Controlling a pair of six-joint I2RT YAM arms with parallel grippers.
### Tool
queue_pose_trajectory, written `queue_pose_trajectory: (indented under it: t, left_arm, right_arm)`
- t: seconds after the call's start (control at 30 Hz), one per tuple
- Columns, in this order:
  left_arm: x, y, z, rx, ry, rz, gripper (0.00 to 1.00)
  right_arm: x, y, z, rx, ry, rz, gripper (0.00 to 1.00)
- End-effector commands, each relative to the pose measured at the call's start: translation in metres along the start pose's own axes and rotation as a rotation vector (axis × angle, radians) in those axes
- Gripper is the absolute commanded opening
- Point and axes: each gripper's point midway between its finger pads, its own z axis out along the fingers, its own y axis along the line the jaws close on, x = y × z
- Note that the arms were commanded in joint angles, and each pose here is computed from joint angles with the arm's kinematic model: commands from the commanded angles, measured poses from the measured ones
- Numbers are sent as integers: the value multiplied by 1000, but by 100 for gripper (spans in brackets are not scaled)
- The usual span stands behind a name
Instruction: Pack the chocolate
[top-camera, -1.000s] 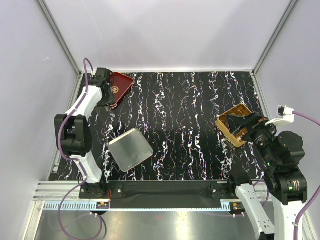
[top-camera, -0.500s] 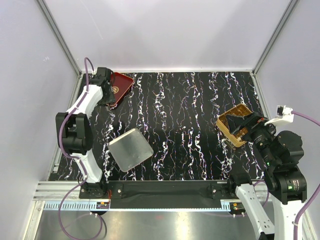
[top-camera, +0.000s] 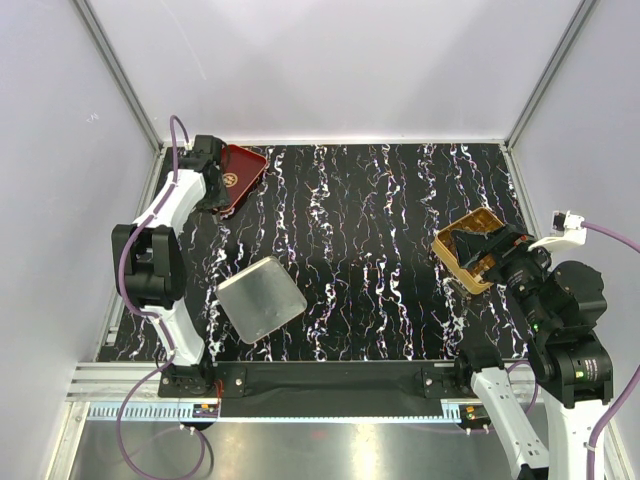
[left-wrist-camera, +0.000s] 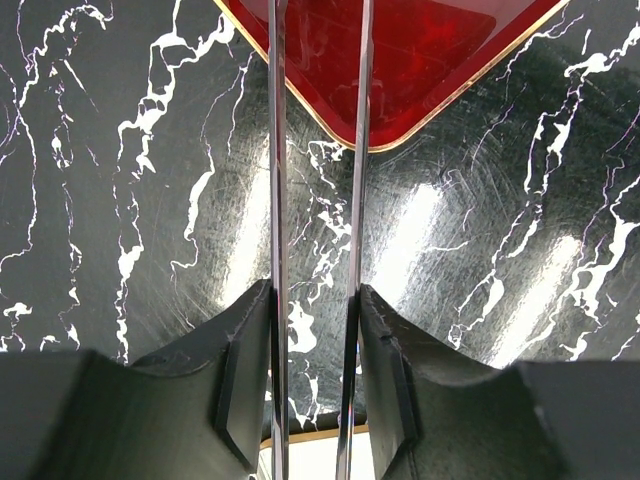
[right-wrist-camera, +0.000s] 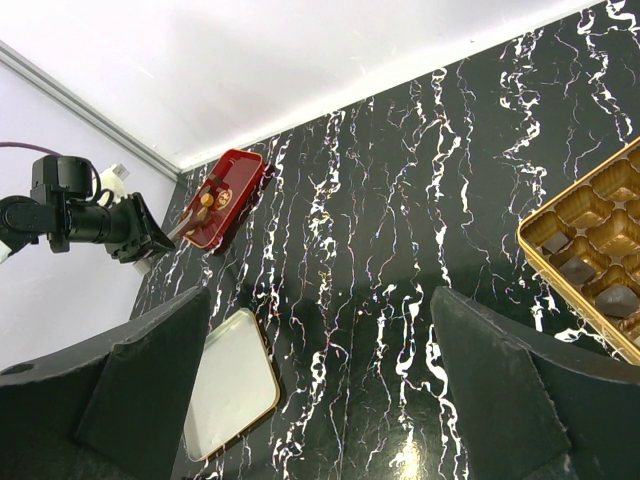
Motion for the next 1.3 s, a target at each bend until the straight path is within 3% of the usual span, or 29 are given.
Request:
queue_pose_trajectory:
  t: [0.0, 0.47, 0.77, 0.97, 1.27]
  left_arm:
    - [-27, 0, -20, 21, -80, -13, 38]
    - [-33, 3, -61, 61, -136, -14, 37]
    - [-42, -14, -101, 185, -188, -14, 36]
    - [-37, -82, -143, 397, -219, 87, 36]
    - [31, -245, -215, 782, -144, 321, 35]
  right_arm:
    - [-11, 5, 2, -16, -42, -12, 100]
    - [-12, 10, -1, -36, -43, 10, 100]
    - [-15, 13, -4, -43, -48, 13, 100]
    - [-17, 16, -5, -51, -55, 24, 100]
    - [-21, 19, -10, -58, -60, 25, 100]
